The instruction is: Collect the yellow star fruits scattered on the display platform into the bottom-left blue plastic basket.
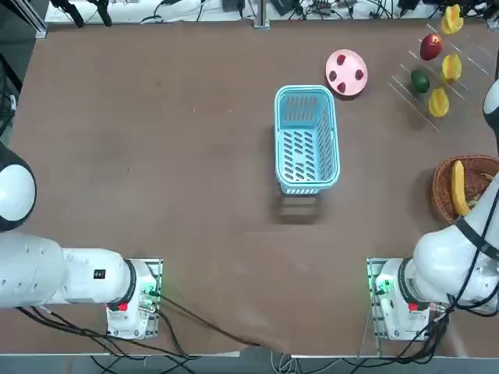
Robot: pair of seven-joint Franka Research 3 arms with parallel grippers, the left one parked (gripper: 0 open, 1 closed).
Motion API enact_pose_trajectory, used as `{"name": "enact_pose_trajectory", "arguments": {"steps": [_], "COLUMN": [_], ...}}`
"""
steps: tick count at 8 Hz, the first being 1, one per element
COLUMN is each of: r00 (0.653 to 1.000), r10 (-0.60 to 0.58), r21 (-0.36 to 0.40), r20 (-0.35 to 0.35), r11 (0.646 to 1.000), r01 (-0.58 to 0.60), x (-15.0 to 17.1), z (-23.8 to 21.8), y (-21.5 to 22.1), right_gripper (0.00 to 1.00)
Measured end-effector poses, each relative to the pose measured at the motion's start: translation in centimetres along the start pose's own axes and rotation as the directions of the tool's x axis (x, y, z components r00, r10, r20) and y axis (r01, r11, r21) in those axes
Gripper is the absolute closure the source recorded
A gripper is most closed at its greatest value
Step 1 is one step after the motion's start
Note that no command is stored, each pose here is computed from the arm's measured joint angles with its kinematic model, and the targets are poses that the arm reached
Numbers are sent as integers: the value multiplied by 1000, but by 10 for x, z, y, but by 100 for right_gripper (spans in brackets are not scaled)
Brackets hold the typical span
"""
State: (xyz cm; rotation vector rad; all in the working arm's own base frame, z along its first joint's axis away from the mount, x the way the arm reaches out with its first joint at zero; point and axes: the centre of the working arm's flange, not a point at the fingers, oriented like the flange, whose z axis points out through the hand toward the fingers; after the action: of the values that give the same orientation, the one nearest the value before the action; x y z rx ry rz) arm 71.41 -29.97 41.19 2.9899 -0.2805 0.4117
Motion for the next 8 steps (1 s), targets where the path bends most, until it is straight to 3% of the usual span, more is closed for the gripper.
{"name": "enact_pose_trajectory", "arguments": {"steps": [3,8], "r00": [999,999], "r10": [28,25], "r21": [45,52], "r20": [-15,-40], "r11": [999,998], "r01": [-27,-22], "x": [1,8], "z": [14,26], "y": [-4,-10], "right_gripper": [0,2]}}
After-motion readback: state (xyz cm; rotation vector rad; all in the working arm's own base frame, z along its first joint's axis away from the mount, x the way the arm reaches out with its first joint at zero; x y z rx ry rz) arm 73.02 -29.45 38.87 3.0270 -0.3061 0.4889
